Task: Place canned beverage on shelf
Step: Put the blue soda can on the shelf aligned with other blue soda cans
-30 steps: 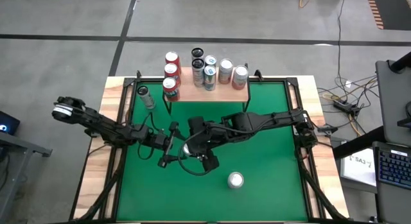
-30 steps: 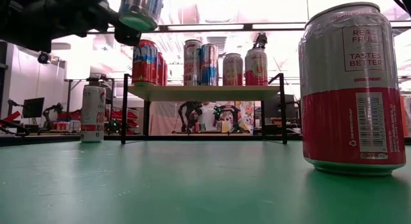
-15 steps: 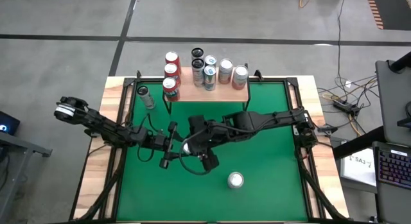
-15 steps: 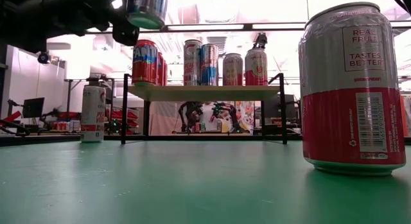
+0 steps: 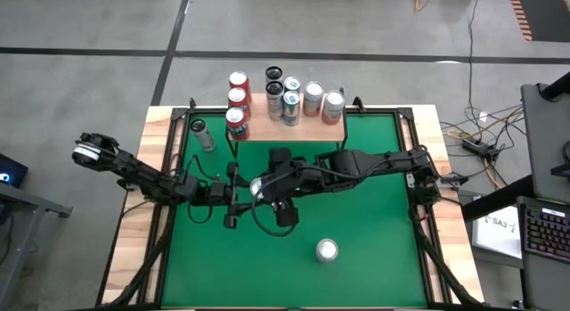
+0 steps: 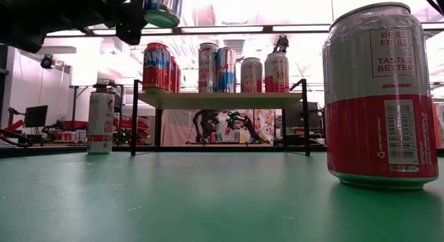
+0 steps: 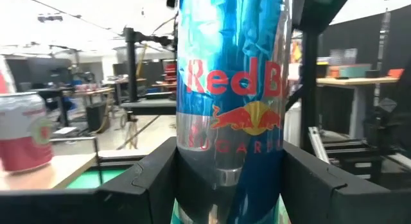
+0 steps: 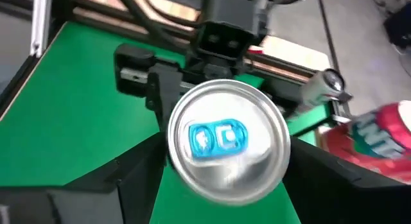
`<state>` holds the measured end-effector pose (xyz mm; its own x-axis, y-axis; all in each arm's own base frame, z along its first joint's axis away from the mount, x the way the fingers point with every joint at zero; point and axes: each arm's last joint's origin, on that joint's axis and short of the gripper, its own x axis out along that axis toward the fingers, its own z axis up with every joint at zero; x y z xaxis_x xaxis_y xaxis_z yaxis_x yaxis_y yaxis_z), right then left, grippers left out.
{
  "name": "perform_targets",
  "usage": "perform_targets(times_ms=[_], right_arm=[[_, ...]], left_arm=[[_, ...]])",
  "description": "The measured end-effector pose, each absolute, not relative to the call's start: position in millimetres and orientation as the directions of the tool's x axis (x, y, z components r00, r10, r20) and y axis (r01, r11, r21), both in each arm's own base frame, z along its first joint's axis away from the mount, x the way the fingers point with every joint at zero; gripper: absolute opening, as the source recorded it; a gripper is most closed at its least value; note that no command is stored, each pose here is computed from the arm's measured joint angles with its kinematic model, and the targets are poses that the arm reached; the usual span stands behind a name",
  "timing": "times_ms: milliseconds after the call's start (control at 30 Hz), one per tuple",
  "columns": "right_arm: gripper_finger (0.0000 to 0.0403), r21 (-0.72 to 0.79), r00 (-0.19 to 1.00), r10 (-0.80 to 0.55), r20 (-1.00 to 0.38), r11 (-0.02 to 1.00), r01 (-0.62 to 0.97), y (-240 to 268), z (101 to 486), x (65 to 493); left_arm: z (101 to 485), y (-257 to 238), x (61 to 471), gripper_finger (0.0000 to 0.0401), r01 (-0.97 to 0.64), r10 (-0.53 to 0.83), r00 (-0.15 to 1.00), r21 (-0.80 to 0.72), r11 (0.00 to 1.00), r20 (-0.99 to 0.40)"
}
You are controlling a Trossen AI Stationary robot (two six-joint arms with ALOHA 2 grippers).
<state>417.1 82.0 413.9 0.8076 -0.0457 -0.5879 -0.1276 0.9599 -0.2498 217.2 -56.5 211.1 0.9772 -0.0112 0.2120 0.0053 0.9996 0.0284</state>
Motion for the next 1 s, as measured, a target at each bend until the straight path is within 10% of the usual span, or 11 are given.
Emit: perform_targets(times_ms=[500,1000], right_arm=[[0.0279,-0.094,0.863,-0.113,-0.492,0.993,0.076,72,455,389],[0.0279,-0.110,0.923,-0.242,-0.298,0.970,0.218,87,394,437]], left_arm=[[233,-52,194,0.0199,-0.118,0.118,0.948,-0.016,0.993,0.295],[250,-61,171,0.0199,-0.284,0.251,0.907,0.051,0.958,0.338]])
